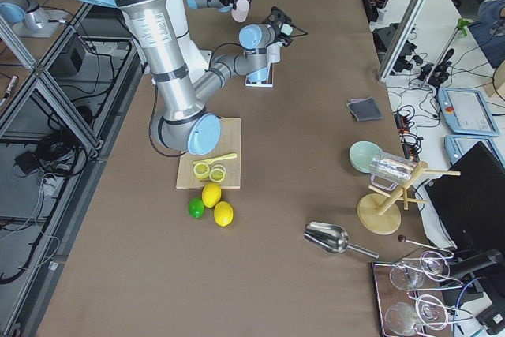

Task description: Place cup on cup holder

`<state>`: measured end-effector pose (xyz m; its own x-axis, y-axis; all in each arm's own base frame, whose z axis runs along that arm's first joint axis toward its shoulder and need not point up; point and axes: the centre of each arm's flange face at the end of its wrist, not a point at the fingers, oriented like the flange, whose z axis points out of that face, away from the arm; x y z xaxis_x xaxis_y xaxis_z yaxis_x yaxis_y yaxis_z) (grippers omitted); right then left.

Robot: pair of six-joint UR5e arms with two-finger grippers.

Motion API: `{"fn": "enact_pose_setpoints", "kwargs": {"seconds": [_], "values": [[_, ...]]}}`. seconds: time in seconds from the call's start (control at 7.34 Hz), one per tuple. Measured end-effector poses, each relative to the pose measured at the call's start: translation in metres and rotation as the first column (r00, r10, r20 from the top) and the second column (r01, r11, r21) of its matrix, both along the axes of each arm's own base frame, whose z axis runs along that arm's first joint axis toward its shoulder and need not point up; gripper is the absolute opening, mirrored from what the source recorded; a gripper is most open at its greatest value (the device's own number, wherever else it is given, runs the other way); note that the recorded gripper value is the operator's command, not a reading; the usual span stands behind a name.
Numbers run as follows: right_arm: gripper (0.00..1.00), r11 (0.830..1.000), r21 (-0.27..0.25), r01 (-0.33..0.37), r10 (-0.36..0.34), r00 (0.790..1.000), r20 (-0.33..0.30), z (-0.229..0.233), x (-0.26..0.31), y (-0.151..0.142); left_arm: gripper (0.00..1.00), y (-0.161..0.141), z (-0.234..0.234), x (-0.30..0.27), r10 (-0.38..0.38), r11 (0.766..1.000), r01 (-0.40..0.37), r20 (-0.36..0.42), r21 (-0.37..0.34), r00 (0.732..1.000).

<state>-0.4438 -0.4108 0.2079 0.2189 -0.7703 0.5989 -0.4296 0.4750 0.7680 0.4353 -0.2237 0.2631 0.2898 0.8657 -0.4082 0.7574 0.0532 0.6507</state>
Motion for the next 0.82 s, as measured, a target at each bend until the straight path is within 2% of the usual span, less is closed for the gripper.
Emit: {"fn": "enact_pose_setpoints", "kwargs": {"seconds": [0.27,0.54,0.82], "values": [[0.0,0.998,0.067,0.012,-0.01,0.999,-0.03,-0.001,-0.013,0.013,0.0,-0.004,0.0,0.013,-0.015,1.0,0.015,-0.002,-0.009,1.0],[0.0,0.993,0.12,-0.002,0.009,0.998,-0.065,0.002,-0.014,0.011,0.0,-0.011,0.003,0.013,-0.033,0.999,0.033,-0.002,-0.01,0.999],[0.0,0.991,0.136,-0.014,0.027,0.995,-0.094,0.01,-0.015,0.002,0.0,-0.023,0.009,0.012,-0.057,0.998,0.057,0.014,-0.011,0.998]]}}
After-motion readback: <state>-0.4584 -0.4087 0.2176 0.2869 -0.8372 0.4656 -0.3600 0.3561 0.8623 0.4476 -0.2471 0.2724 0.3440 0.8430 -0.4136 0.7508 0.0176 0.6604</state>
